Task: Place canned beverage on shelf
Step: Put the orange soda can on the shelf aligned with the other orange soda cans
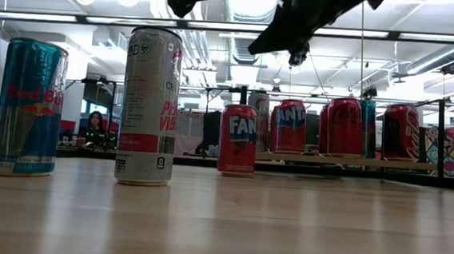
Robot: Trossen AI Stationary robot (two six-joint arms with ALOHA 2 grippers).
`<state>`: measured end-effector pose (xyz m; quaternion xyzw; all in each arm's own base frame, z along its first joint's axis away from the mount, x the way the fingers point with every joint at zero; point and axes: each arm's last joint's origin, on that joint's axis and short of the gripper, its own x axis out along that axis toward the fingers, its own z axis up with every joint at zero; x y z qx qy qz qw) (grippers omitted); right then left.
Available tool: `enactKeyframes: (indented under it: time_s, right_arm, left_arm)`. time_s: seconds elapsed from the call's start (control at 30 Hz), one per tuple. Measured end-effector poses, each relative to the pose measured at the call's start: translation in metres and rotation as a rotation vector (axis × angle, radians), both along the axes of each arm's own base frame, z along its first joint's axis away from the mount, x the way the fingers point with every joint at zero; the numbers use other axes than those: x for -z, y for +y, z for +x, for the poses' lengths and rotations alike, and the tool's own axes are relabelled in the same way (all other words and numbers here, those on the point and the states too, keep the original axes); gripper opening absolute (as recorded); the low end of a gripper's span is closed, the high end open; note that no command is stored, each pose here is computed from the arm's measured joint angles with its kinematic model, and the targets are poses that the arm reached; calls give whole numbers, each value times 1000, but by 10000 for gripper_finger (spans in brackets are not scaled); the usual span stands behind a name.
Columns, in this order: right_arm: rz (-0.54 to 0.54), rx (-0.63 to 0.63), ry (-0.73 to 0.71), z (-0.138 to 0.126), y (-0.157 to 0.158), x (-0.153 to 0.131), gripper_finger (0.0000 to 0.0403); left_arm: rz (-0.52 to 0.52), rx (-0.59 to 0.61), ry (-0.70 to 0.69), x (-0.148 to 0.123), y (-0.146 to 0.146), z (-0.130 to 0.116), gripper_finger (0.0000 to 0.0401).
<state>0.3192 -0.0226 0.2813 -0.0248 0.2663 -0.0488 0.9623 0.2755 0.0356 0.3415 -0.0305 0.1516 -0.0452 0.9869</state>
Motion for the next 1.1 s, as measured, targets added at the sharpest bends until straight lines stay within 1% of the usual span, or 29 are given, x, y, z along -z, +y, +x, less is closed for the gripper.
enactKeyframes:
  time_s: [0.13,0.33,0.57,0.67,0.8,1.0,1.1]
  right_arm:
    - [11,-57,-26,3,-8,6,9]
    - [-36,-60,-91,-1,-14,21,9]
    - [-41,-27,-96,-8,-21,41,9]
    - [-19,5,-107,-11,-26,47,9]
    - [13,40,-80,-13,-32,52,9]
    - [8,32,-68,-12,-32,55,9]
    - [27,43,-67,-11,-32,56,9]
  left_arm:
    - [9,3,0,0,0,0,190]
    - [8,4,25,2,0,-1,190]
    - [11,5,33,3,0,-1,190]
    - [11,6,33,3,0,-1,190]
    - [11,6,33,3,0,-1,190]
    - [28,10,29,3,0,-1,190]
    - [32,12,29,3,0,-1,190]
